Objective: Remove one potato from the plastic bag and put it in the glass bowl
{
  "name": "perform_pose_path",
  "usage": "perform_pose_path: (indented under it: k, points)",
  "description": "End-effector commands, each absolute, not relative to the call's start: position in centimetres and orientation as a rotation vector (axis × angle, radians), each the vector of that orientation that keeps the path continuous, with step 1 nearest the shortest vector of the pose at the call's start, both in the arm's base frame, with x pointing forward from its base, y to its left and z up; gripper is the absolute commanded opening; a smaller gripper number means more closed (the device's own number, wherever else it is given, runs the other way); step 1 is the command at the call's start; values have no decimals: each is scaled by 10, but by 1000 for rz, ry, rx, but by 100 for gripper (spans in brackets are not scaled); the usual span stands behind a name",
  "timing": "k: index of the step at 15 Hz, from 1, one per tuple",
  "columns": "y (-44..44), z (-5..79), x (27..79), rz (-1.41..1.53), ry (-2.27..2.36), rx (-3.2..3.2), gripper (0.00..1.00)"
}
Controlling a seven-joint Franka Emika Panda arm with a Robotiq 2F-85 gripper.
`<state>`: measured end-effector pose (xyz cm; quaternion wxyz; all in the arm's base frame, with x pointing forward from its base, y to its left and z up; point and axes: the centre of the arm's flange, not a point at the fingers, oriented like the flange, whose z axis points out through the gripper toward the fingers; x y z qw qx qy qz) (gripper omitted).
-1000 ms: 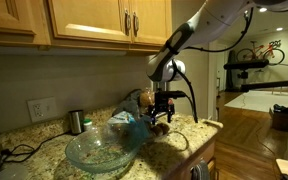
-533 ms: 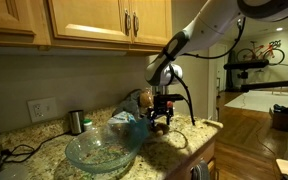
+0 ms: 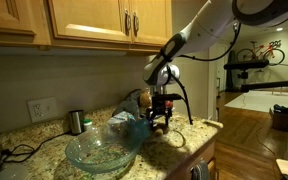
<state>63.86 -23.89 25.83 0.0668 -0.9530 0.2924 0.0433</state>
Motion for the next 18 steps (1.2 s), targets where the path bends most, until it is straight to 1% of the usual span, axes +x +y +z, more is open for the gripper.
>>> perform_pose_path:
  k: [1, 11, 13, 15, 17, 18]
  points:
    - [-244, 261, 648, 178, 888, -2846, 100]
    - [-241, 252, 654, 282, 866, -2825, 100]
    - [-241, 250, 655, 297, 865, -2821, 97]
    - [-242, 250, 655, 307, 865, -2818, 73]
    - [-243, 251, 654, 315, 867, -2815, 67]
    - [-244, 251, 654, 318, 867, -2815, 58]
